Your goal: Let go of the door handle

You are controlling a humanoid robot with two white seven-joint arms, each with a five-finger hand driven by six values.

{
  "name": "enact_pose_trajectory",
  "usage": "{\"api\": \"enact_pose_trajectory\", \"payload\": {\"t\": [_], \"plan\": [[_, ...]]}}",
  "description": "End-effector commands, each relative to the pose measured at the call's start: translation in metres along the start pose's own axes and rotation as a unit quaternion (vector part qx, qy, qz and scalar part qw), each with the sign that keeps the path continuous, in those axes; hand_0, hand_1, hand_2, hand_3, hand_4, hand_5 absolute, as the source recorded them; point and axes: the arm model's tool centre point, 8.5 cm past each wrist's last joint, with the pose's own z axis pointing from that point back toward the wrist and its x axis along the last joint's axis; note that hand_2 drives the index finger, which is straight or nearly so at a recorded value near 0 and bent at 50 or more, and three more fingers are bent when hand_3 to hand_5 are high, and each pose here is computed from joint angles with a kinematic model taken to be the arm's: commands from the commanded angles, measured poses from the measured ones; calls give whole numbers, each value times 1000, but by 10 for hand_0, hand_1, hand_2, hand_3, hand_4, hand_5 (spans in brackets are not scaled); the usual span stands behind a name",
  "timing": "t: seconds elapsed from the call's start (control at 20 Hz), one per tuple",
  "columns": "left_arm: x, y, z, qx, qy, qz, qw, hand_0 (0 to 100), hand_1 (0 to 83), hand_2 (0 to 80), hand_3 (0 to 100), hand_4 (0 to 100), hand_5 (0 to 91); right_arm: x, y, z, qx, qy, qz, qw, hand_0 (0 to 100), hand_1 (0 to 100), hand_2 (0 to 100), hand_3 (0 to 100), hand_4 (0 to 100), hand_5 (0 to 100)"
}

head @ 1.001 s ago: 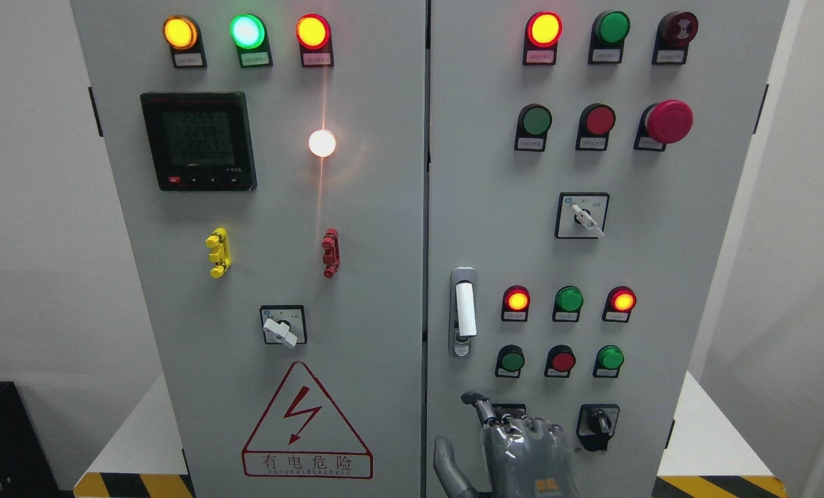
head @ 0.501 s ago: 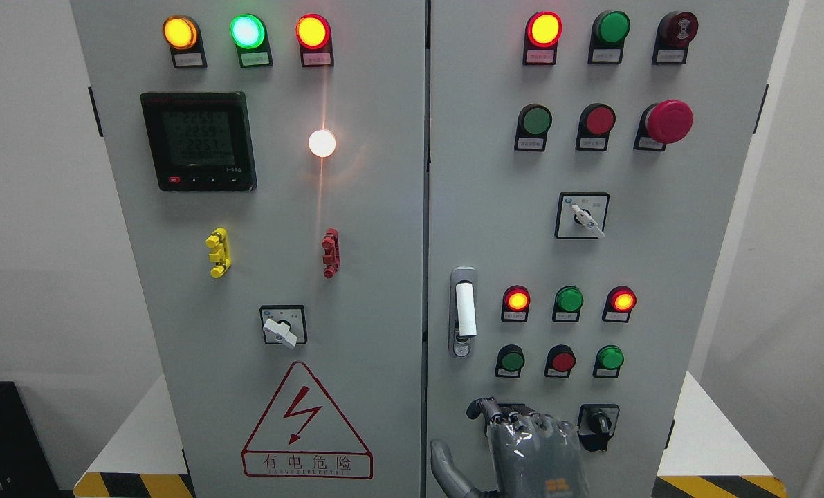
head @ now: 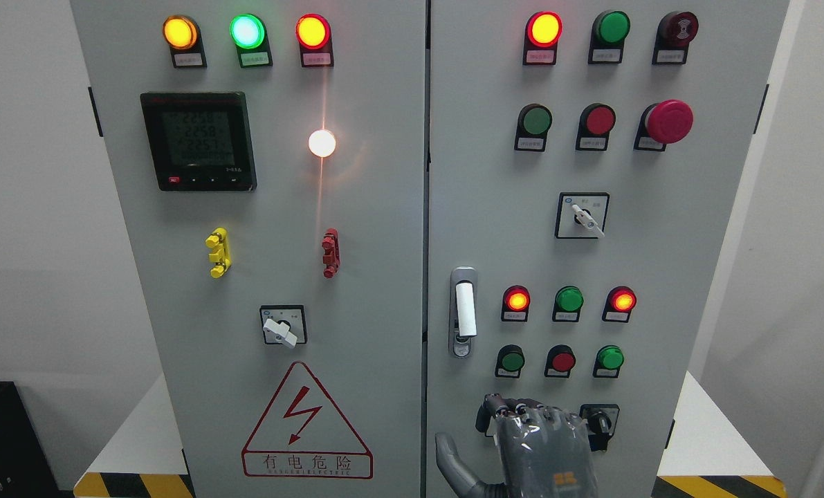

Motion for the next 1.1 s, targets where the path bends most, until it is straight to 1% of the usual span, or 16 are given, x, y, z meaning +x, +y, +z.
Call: {"api": "enact_pose_trajectory", "payload": {"t": [0.0,0.15,0.3,0.55,1.05], "plan": [[-6,0,1,0,4,1,1000,120,556,0,0,0,0,-1,-4,-15,-16,-8,21,1000,293,295,949,1000,1000,996],[-6,0,1,0,4,1,1000,120,556,0,0,0,0,0,-3,-24,-19,-12,26,999,277,327,950,1000,1000,997],[-6,0,1,0,4,1,1000,120,556,0,0,0,0,0,-1,-23,-12,-11,26,1000,261,339,963,1000,1000,997],[-6,1,1,1,4,1,1000,120,556,0,0,0,0,0,-1,-25,-7,-10,26,1000,286,361,977,1000,1000,998],[-6,1,1,1,4,1,1000,120,556,0,0,0,0,-1,-1,-48,-16,-11,34,999,295,363,982,1000,1000,1000]]}}
